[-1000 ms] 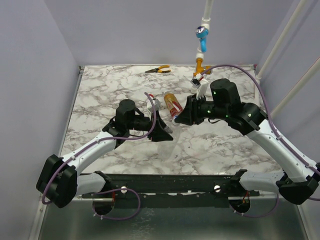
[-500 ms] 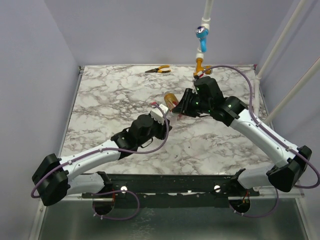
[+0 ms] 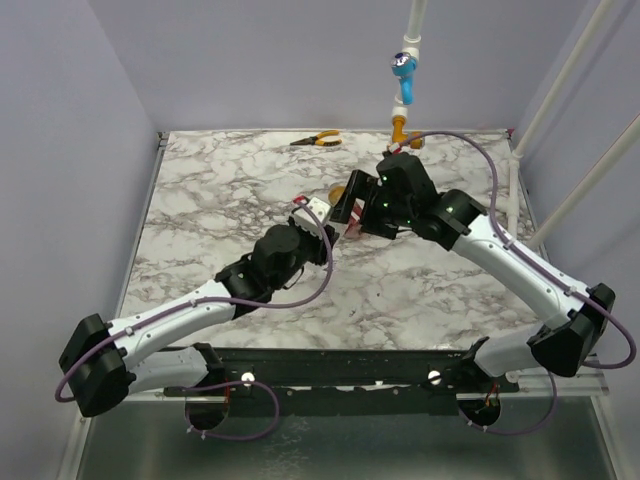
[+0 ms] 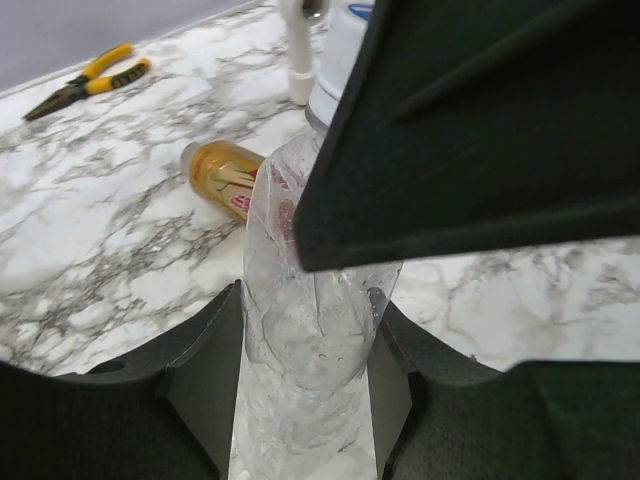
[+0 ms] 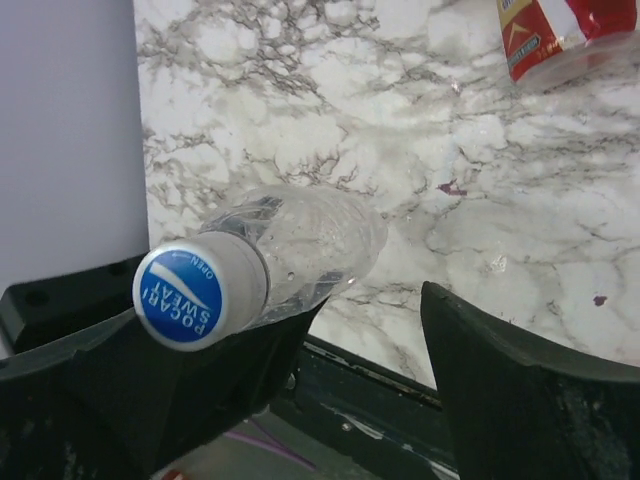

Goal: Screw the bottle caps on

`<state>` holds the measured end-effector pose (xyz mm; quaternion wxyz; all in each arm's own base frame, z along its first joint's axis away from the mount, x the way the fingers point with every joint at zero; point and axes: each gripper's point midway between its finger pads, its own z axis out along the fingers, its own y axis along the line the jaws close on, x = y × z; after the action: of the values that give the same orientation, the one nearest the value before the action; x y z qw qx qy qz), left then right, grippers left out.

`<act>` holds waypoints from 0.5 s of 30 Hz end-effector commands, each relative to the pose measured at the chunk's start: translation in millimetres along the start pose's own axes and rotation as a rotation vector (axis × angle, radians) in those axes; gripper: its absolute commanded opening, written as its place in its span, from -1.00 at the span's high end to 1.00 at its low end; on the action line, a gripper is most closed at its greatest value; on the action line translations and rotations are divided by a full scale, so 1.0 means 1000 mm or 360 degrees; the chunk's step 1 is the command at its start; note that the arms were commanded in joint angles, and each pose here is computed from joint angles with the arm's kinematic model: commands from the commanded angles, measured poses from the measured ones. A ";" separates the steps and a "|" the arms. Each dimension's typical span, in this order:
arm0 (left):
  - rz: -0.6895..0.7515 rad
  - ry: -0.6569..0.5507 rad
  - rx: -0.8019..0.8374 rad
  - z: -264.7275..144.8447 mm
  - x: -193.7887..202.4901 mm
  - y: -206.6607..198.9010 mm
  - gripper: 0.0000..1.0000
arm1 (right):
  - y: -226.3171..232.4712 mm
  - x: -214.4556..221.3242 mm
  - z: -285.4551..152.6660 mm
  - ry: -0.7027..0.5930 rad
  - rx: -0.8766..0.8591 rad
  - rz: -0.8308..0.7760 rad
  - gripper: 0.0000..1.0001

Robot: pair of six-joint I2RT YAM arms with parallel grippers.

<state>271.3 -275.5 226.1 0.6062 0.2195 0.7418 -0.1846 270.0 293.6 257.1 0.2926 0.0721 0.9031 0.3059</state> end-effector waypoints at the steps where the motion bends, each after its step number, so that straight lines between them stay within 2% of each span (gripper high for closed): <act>1: -0.0140 0.0023 0.0388 -0.012 -0.014 -0.012 0.94 | 0.001 -0.039 -0.052 -0.0260 0.0015 -0.0104 -0.96; 6: -0.0248 0.0185 0.0811 -0.030 0.000 -0.025 0.94 | 0.017 -0.049 -0.092 -0.0339 -0.0176 -0.0331 -1.00; 12: -0.0359 0.0184 0.1404 -0.069 -0.012 -0.060 0.93 | 0.033 -0.009 -0.114 -0.0122 -0.0518 -0.0710 -0.97; 15: -0.0384 0.0170 0.1585 -0.084 -0.020 -0.070 0.93 | 0.038 0.012 -0.122 -0.0019 -0.0686 -0.0823 -0.81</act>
<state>219.0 -281.3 234.2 0.4352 0.3358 0.6964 -0.4613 221.7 252.5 365.1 0.4142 -0.1025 0.8259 0.3685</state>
